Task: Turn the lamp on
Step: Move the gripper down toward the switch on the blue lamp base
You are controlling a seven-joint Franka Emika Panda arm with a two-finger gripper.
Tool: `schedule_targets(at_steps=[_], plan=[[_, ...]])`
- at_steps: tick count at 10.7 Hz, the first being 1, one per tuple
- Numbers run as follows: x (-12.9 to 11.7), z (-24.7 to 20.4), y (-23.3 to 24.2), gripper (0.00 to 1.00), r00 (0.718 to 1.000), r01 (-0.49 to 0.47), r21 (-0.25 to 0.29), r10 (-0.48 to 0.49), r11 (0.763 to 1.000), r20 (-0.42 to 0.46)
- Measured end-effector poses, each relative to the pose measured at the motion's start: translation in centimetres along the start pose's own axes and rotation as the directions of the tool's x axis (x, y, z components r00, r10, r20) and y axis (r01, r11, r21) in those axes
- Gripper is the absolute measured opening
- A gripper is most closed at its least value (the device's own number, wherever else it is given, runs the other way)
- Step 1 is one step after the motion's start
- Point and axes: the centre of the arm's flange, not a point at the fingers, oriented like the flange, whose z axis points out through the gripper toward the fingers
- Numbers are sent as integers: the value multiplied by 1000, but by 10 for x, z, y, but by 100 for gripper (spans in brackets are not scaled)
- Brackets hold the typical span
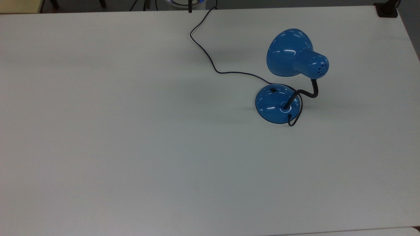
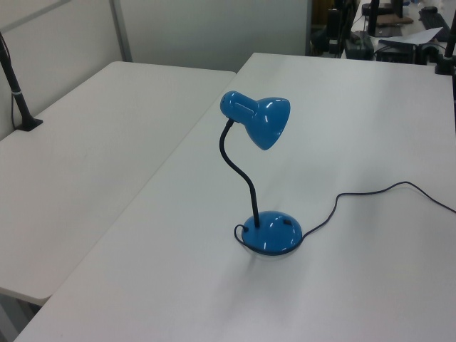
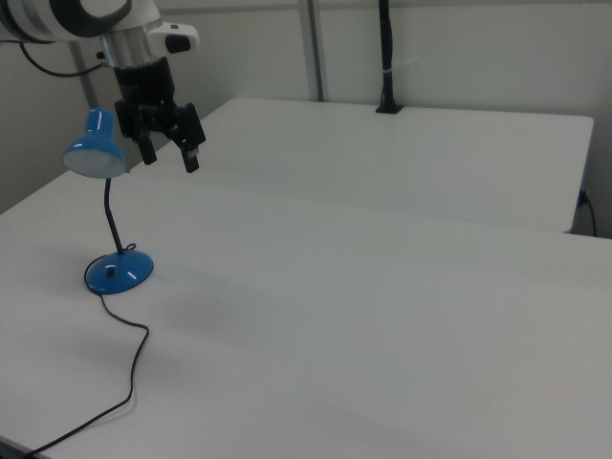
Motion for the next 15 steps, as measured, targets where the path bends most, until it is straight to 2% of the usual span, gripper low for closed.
schedule_targets(at_steps=[10, 11, 15], plan=[[0, 2, 3, 100, 1000, -5, -1, 5, 1000, 8], [0, 3, 3, 95, 1000, -3, -1, 3, 1000, 10], [1, 7, 1, 32, 999, 31, -1, -31, 1000, 19]])
